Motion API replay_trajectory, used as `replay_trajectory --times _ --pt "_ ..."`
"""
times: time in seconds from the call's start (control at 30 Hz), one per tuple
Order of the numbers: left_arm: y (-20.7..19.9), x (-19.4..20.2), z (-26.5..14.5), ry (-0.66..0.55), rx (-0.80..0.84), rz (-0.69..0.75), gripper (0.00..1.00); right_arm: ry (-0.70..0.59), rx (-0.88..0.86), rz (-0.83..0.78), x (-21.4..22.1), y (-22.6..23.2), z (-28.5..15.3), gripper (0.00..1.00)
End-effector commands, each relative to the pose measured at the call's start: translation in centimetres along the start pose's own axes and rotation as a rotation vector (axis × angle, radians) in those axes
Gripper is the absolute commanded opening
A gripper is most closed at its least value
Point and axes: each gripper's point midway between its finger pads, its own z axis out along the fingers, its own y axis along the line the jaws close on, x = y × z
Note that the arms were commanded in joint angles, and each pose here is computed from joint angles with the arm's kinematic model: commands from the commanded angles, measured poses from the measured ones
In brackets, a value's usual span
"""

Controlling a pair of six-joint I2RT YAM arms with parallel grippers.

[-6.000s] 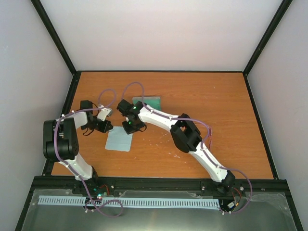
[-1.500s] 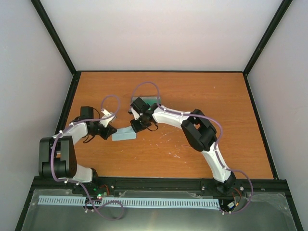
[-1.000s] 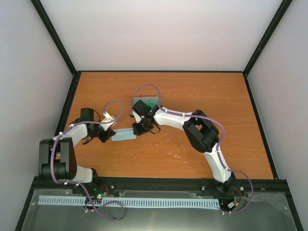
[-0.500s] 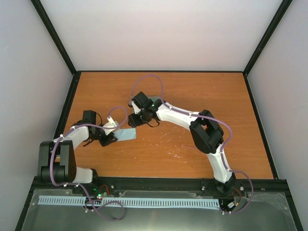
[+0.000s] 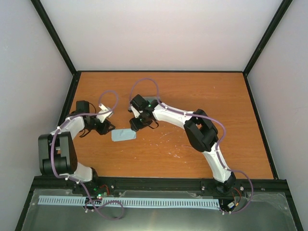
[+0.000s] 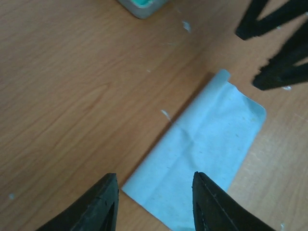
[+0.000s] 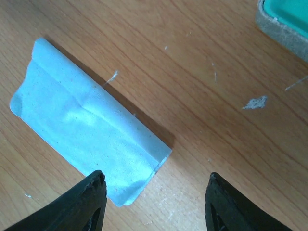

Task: Organize the sunglasses
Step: Fold the glasses cleaning cloth at the center of the board, then pick up the glasses cleaning cloth from the center of the board.

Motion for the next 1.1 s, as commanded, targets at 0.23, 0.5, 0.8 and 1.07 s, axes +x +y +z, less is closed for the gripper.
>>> replay_trajectory --times 0.23,0.5,0.8,1.07 --pt "1.4 -1.2 0.3 -0.02 0.083 -0.129 0.41 0.095 0.011 -0.062 1.8 0.4 2.4 0.55" --pt "1.3 -0.6 0.8 0.0 0.106 -0.146 0.4 0.122 0.021 -0.075 2.3 0.5 3.7 0.54" --pt "1.4 1.1 1.3 0.07 0.092 -0.12 0.49 0.164 0.021 -0.081 3.2 0.6 4.5 0.26" --pt "2.3 2.3 1.7 0.119 0.051 -0.098 0.53 0.174 0.024 -0.076 3.4 0.4 4.9 0.03"
